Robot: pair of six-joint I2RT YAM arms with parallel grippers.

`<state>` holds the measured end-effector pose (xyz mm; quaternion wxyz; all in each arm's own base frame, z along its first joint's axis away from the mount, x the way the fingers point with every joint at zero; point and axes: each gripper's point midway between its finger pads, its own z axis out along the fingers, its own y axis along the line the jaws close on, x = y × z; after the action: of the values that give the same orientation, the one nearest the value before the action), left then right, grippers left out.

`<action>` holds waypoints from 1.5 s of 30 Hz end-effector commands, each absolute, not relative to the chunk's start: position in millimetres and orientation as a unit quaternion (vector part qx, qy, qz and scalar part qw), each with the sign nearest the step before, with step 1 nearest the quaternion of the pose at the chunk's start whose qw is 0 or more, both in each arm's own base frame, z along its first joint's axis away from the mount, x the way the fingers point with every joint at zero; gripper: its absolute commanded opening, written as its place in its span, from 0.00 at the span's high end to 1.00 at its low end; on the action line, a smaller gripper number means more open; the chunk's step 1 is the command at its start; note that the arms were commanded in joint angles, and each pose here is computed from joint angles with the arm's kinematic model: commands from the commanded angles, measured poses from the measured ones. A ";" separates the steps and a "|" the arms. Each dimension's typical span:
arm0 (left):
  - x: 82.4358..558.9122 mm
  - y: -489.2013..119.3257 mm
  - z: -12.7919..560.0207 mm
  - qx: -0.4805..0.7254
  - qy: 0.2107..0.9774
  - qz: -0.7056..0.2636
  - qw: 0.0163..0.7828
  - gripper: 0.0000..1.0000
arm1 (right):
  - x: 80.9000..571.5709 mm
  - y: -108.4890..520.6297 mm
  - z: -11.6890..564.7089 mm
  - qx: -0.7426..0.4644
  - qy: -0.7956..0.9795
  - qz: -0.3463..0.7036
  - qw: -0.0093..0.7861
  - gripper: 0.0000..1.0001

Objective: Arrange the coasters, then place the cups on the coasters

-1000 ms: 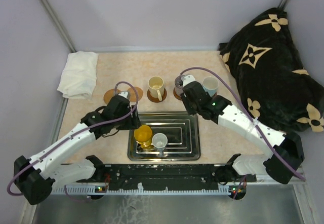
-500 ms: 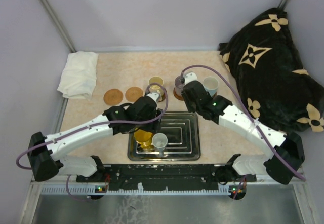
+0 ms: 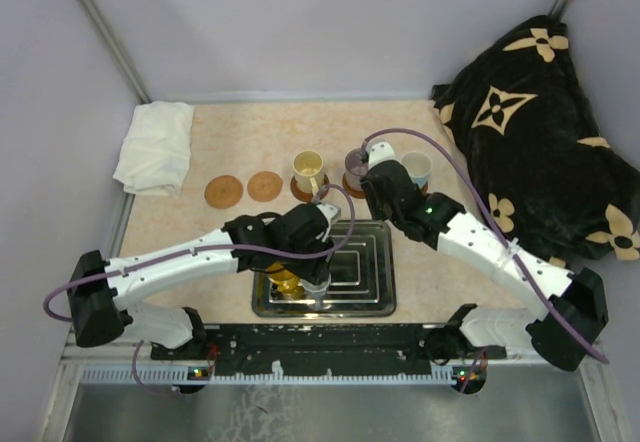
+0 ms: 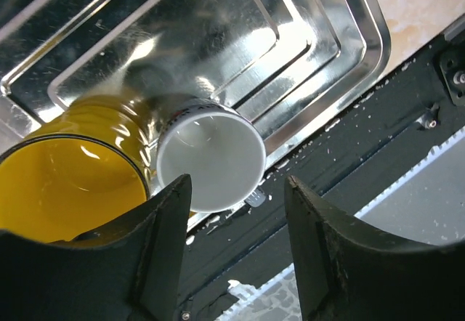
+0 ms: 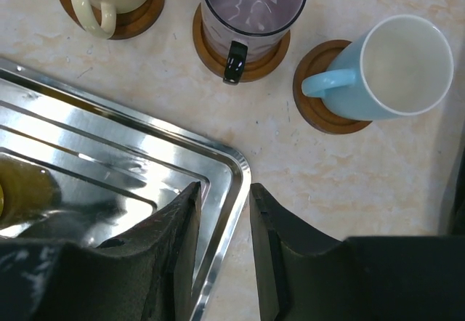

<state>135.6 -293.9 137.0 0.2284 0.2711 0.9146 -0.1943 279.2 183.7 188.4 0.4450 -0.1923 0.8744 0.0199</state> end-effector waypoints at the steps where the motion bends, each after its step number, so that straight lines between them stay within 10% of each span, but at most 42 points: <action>1: 123.5 -303.4 143.5 0.289 0.910 -0.210 0.208 0.40 | 282.6 187.1 208.1 -0.177 0.856 0.040 0.484 0.66; 20: 115.1 -286.7 75.7 0.301 0.927 -0.149 0.167 0.46 | 281.5 176.0 216.8 -0.168 0.845 0.031 0.507 0.64; 34: 129.6 -287.3 74.3 0.309 0.921 -0.130 0.199 1.00 | 286.8 178.4 219.1 -0.164 0.843 0.026 0.511 0.62; 45: 149.2 -297.5 99.1 0.323 0.903 -0.128 0.251 1.00 | 295.2 180.4 217.6 -0.152 0.841 0.019 0.519 0.60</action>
<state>135.5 -288.9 80.2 0.2132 0.3142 0.9164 -0.1263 285.1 176.1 204.9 0.4914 -0.1692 0.8541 0.0173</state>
